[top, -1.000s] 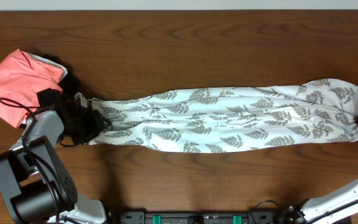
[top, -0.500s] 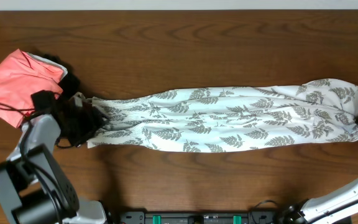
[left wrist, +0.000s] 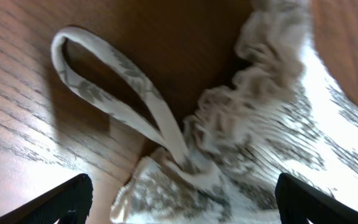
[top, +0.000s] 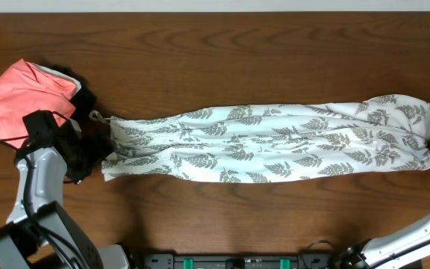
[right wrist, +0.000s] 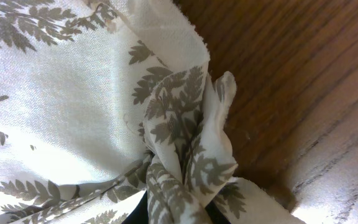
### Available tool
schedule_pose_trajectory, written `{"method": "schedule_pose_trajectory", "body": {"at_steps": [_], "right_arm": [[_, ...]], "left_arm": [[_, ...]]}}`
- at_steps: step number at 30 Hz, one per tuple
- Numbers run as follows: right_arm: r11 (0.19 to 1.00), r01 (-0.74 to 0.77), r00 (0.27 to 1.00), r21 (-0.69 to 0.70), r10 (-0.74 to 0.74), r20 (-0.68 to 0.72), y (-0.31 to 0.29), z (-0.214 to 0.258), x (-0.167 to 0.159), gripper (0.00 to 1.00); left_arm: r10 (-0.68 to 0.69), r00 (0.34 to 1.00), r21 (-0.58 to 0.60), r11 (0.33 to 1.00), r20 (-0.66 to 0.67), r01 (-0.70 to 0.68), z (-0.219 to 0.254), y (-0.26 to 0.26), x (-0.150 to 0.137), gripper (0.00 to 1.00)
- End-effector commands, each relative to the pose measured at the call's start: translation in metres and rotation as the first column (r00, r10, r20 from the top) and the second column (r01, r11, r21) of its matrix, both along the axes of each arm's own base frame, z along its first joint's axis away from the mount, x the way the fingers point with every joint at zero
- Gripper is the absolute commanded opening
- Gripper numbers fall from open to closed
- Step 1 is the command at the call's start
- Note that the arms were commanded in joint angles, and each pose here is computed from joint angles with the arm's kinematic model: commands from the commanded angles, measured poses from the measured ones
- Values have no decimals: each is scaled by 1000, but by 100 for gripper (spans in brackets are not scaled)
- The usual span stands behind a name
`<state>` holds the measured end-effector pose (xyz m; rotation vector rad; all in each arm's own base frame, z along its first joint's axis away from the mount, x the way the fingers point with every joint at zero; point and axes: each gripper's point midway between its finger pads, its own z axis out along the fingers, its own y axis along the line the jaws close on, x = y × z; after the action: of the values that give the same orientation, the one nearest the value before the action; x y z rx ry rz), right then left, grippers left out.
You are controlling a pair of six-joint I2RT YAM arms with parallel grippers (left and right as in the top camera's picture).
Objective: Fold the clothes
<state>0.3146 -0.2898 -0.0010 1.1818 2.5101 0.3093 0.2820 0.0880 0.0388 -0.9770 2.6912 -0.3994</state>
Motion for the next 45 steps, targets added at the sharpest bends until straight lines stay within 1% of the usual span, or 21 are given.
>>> {"method": "schedule_pose_trajectory", "body": {"at_steps": [1,2,6,8,15,16,21,25,27,29,30,34,35,40,41,45], "right_arm": [[999,-21,999,38,23,-46,12,-19,-7,6],[999,-21,999,38,23,-46,12,-19,-7,6],[999,-21,999,39,23,-47,13,-19,-7,6],[999,-21,999,39,23,-47,13,-19,-7,6],[999,-21,999,40,23,-47,13,-19,-8,6],[999,-21,999,42,23,-48,13,-19,-8,6],[999,-21,999,42,23,-48,13,-19,-8,6],[999,-21,999,42,23,-48,13,-19,-8,6],[999,-21,999,43,23,-49,13,-19,-8,6],[999,-20,999,44,22,-49,14,-19,-8,6],[999,-21,999,44,23,-50,14,-19,-8,6],[999,-21,998,44,23,-50,14,-19,-8,6],[999,-21,998,44,23,-50,14,-19,-8,6],[999,-21,998,46,23,-51,14,-19,-8,6],[999,-21,998,46,23,-51,14,-19,-8,6],[999,-20,998,46,23,-51,14,-19,-9,6]], "left_arm": [[85,994,-21,996,-73,-87,-20,5,-5,95],[81,994,-36,996,-75,-84,-23,3,-4,95],[61,996,-156,985,-59,-70,-37,-13,7,95],[76,995,-187,978,-63,-87,-43,-16,10,95],[79,997,-175,981,-26,-82,-53,-10,23,95],[79,997,-174,981,-22,-81,-53,-9,24,93],[74,997,-174,982,-23,-77,-53,-11,24,81],[52,998,-178,982,-35,-57,-55,-19,23,79],[40,998,-178,983,-44,-47,-57,-22,22,74],[30,998,-182,982,-54,-40,-60,-26,21,66],[24,998,-184,982,-59,-35,-62,-28,20,64],[13,997,-190,981,-75,-27,-66,-33,17,42],[12,997,-191,981,-76,-27,-66,-33,16,34],[12,996,-196,980,-86,-29,-67,-34,14,9],[11,996,-197,980,-92,-29,-67,-34,12,6],[11,993,-171,985,-120,-31,-65,-32,5,6]]}}
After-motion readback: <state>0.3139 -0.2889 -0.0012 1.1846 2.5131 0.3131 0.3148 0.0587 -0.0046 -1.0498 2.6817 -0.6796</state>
